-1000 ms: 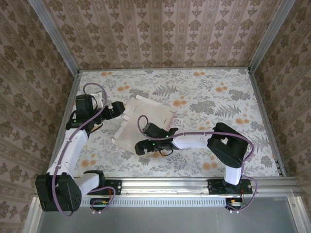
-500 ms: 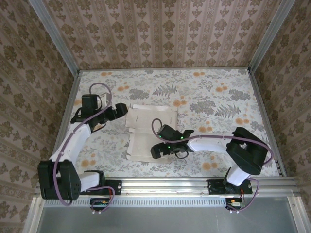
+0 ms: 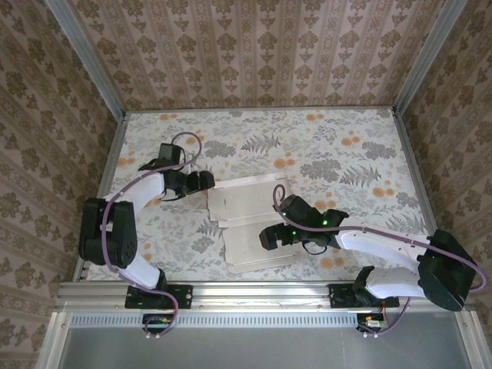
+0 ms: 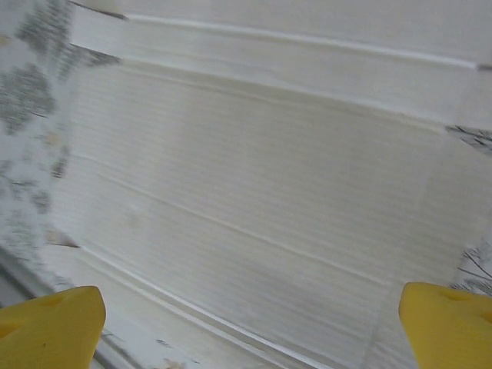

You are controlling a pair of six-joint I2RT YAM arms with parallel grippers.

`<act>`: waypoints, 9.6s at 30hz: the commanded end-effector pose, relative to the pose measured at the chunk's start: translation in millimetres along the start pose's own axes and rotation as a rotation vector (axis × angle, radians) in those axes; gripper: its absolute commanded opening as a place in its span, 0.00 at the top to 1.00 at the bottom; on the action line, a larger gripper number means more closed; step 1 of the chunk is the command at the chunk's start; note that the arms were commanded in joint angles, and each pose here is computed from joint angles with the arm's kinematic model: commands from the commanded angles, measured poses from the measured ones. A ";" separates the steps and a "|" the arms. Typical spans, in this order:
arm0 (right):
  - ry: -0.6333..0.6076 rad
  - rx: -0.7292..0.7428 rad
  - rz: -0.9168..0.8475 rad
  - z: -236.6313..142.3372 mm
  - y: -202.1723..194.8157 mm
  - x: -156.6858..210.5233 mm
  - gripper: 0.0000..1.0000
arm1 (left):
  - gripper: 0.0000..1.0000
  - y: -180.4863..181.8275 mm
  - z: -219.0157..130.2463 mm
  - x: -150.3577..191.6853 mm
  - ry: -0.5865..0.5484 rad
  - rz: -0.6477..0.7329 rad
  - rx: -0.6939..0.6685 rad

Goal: Fold the paper box

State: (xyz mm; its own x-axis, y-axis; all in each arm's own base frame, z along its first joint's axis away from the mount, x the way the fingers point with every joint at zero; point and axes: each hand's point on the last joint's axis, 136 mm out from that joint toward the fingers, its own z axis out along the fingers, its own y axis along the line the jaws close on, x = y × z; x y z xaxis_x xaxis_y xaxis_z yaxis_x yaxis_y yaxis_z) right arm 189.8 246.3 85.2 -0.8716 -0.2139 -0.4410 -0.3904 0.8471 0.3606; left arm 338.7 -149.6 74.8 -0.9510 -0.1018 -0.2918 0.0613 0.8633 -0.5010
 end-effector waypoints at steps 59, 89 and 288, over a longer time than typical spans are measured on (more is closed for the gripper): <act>0.065 -0.026 0.103 67.8 5.7 39.2 0.05 | 0.97 -21.0 31.6 6.9 0.287 0.088 0.115; -0.052 0.043 0.238 58.1 -5.2 17.6 0.08 | 0.94 -34.1 20.4 -20.4 -0.013 0.368 0.040; -0.260 -0.377 0.031 49.8 40.5 -185.0 0.41 | 0.97 -96.5 7.2 105.9 -0.163 0.733 0.017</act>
State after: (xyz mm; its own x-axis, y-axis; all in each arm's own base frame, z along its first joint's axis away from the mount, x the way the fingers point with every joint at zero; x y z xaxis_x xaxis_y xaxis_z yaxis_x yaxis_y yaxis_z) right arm 346.9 333.1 132.8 -0.8173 -0.0180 -0.5760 -0.4528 0.6382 0.6226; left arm 245.1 -251.6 96.8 -0.5685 0.3874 -0.7258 0.6630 0.7380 -0.1255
